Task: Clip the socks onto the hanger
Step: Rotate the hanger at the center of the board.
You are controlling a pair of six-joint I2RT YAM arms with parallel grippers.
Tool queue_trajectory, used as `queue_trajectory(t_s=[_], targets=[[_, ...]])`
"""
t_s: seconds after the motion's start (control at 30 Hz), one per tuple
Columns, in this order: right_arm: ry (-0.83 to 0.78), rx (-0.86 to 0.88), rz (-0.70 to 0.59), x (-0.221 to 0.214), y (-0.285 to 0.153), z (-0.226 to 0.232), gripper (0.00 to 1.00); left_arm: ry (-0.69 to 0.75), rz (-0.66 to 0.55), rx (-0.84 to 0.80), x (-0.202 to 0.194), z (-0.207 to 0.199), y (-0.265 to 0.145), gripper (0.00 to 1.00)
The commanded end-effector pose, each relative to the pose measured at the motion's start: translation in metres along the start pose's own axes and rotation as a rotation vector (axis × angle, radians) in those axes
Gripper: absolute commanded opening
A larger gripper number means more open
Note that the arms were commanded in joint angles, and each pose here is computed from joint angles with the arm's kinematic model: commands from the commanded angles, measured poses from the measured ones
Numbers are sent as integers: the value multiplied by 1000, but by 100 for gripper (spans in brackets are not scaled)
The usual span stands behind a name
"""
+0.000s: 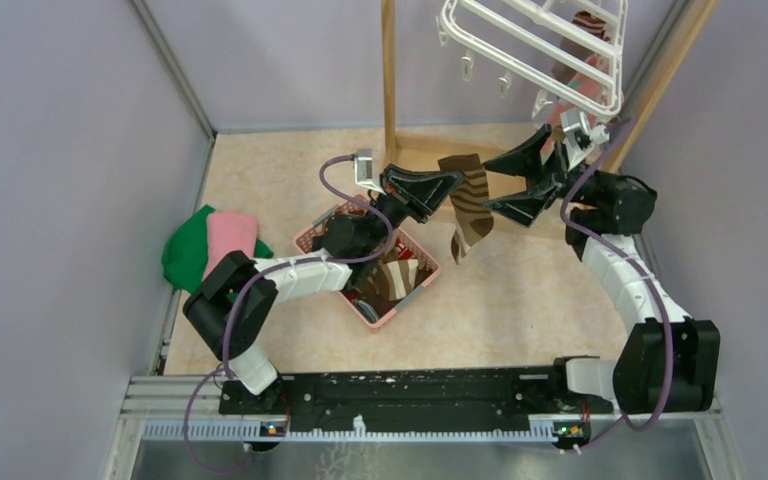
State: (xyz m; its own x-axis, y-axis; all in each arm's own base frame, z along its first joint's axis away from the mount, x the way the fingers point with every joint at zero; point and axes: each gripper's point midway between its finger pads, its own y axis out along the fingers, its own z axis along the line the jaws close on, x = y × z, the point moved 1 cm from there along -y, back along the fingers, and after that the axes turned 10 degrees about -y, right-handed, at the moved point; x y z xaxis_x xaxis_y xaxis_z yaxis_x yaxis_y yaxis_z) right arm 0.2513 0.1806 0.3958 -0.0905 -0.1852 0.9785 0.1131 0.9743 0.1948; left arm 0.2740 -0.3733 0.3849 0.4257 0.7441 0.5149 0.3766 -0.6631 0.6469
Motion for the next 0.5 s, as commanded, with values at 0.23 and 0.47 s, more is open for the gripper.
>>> queue_trajectory(t_s=[0.23, 0.47], targets=[[-222, 8, -242, 42, 5, 23, 77, -17, -192, -343, 55, -95, 0, 0], [-175, -41, -246, 29, 8, 13, 68, -39, -182, -364, 50, -98, 7, 0]])
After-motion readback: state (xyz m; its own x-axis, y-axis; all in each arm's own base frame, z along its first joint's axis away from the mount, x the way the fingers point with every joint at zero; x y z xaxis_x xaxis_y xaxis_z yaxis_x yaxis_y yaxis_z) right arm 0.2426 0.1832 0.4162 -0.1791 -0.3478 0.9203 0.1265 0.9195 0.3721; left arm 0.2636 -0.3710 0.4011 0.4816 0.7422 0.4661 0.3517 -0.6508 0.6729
